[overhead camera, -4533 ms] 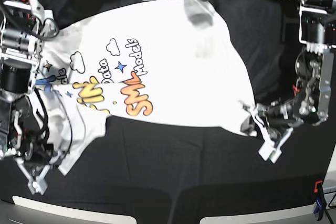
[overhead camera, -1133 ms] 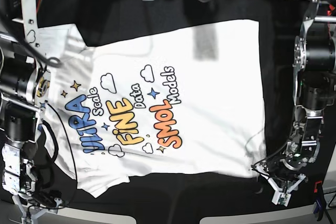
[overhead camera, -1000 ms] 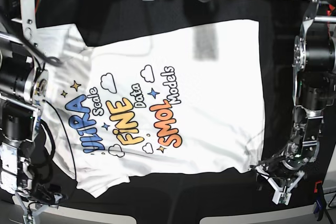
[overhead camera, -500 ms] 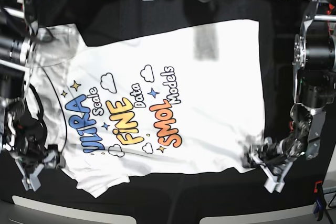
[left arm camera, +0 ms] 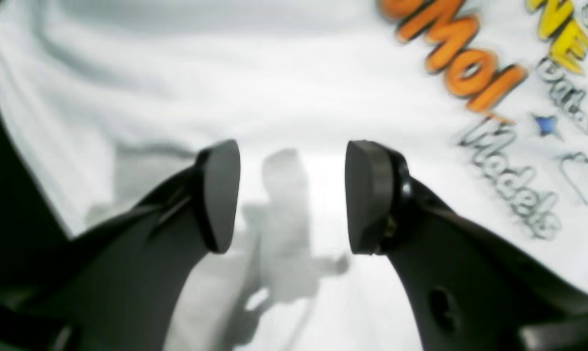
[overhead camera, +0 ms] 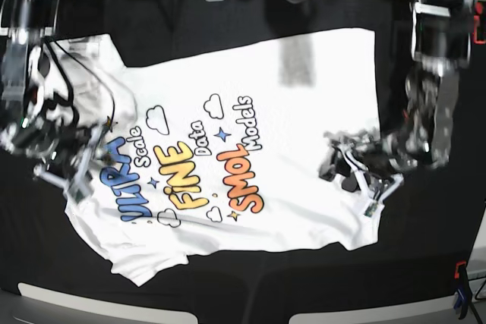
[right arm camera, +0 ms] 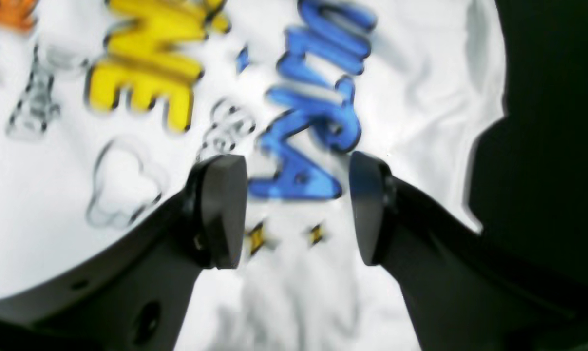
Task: Layout the t-shirt on the table in an organized manner, then fold the t-shirt properly
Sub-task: 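Move both grippers to the shirt's collar-side corners and grasp them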
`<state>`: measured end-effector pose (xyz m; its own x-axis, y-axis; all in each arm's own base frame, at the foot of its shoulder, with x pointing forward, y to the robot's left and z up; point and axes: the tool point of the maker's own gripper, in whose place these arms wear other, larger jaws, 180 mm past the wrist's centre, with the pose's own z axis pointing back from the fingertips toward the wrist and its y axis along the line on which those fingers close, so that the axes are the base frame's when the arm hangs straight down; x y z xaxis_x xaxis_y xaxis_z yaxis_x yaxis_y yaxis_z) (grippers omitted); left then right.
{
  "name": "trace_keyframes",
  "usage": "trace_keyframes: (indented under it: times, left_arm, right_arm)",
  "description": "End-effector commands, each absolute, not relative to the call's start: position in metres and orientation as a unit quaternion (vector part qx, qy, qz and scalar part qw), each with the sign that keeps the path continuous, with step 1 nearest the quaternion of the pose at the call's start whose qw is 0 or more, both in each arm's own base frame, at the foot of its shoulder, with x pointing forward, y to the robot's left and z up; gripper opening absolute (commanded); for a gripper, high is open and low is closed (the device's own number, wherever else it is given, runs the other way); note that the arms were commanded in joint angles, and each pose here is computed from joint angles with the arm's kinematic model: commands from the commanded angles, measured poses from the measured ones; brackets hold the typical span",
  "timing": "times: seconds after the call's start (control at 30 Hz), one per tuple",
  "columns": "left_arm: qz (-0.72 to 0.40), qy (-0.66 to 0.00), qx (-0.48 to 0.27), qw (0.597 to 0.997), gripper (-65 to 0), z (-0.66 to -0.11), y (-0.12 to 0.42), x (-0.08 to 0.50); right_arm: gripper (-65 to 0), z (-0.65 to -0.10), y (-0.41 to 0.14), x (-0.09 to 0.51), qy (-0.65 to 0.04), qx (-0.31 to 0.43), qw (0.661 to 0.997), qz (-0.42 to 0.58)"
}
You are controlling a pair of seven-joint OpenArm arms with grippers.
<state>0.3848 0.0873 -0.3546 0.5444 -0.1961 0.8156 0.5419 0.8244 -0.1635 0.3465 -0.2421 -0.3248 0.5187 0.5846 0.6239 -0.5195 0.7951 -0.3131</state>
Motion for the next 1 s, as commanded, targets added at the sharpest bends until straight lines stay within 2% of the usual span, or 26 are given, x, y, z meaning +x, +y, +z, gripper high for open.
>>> trace_keyframes:
  times: [0.0, 0.2, 0.33, 0.47, 0.63, 0.77, 0.87, 0.97]
  left_arm:
    - [-0.224, -0.466, -0.203, 0.832, -33.4, -0.326, 0.082, 0.387]
    - [-0.285, -0.512, -0.187, 0.788, -33.4, -0.283, 0.051, 0.313]
    - [-0.275, -0.505, -0.182, 0.798, -33.4, -0.270, 0.045, 0.273]
    - [-0.269, -0.494, -0.194, 0.803, -33.4, -0.267, 0.040, 0.241]
    - [-0.264, -0.470, -0.205, 0.817, -33.4, -0.279, 0.038, 0.221]
    - [-0.262, -0.465, -0.207, 0.820, -33.4, -0.282, 0.038, 0.217]
    - [-0.262, -0.466, -0.207, 0.819, -33.4, -0.281, 0.038, 0.218]
    - [-0.262, -0.469, -0.207, 0.818, -33.4, -0.280, 0.038, 0.219]
  right_arm:
    - [-32.5, -0.309, -0.243, 0.347, -0.391, -0.063, 0.857, 0.330]
    - [-32.5, -0.321, -0.234, 0.282, -0.347, -0.111, 0.845, 0.391]
    - [-32.5, -0.323, -0.248, 0.241, -0.309, -0.153, 0.844, 0.410]
    - [-32.5, -0.328, -0.278, 0.206, -0.265, -0.176, 0.857, 0.405]
    - [-32.5, -0.343, -0.296, 0.162, -0.201, -0.169, 0.872, 0.414]
    - [-32.5, -0.356, -0.305, 0.131, -0.137, -0.178, 0.861, 0.456]
    - [-32.5, -0.353, -0.316, 0.137, -0.143, -0.227, 0.851, 0.451]
    - [-32.5, -0.360, -0.314, 0.134, -0.137, -0.232, 0.846, 0.460]
